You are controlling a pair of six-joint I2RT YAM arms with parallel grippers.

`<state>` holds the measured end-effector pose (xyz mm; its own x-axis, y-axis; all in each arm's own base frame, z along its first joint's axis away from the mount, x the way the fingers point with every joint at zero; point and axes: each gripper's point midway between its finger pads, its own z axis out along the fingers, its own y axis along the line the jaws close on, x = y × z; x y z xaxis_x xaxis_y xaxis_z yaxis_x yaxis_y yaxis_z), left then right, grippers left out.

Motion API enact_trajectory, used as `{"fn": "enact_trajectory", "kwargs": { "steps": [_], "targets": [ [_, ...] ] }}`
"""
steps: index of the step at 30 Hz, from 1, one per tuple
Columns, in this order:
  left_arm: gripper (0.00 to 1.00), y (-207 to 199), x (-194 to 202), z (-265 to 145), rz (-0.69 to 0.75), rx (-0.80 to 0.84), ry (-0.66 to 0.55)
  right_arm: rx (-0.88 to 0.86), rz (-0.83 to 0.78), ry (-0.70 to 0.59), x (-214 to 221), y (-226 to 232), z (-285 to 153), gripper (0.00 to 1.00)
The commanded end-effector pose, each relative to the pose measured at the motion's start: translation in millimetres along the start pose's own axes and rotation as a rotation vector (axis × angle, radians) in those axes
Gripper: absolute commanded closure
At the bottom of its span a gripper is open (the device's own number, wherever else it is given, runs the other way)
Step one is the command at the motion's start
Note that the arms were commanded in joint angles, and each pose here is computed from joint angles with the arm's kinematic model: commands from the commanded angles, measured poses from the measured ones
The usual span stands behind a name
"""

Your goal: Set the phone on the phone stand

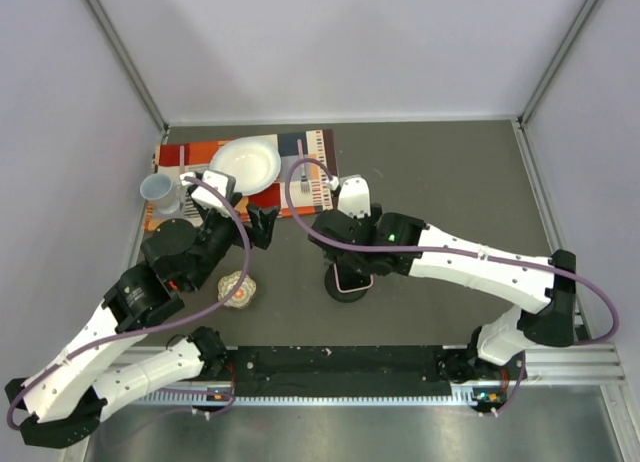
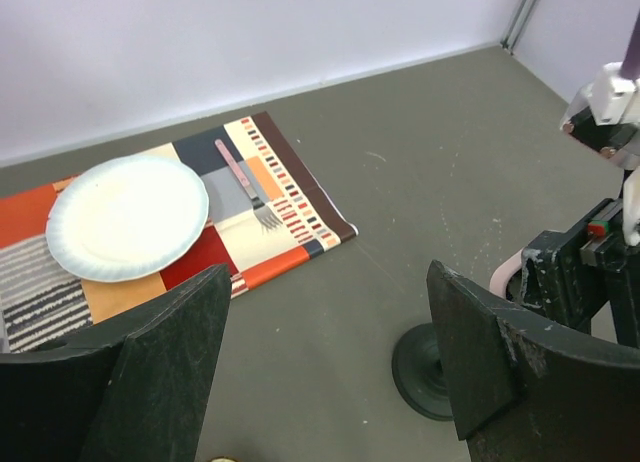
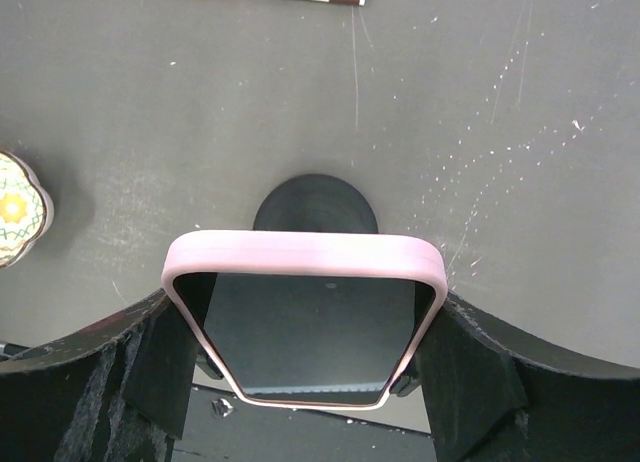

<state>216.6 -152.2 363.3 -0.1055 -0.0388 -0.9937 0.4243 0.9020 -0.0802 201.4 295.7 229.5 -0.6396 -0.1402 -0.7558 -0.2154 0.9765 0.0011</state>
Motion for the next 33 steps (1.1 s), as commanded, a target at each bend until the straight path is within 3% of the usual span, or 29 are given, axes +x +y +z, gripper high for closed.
{"fn": "enact_trajectory", "kwargs": {
  "steps": [1, 17, 27, 33],
  "targets": [
    [0.16, -0.5, -29.0, -4.5, 0.011, 0.015, -0.074, 0.050, 0.033, -0.069, -31.7, -26.4, -2.2, 1.00],
    [0.17, 3.2, 20.7, 12.8, 0.067, -0.016, -0.010, 0.233, 0.089, -0.278, -157.3, -188.7, 31.2, 1.00],
    [0.17, 12.8, 33.0, 20.1, 0.117, -0.073, 0.019, 0.239, 0.015, -0.406, -262.9, -219.7, 90.5, 1.00],
    [0.17, 9.3, 37.6, 23.4, 0.124, -0.060, 0.033, 0.199, 0.026, -0.399, -283.8, -222.3, 135.4, 1.00]
  ]
}}
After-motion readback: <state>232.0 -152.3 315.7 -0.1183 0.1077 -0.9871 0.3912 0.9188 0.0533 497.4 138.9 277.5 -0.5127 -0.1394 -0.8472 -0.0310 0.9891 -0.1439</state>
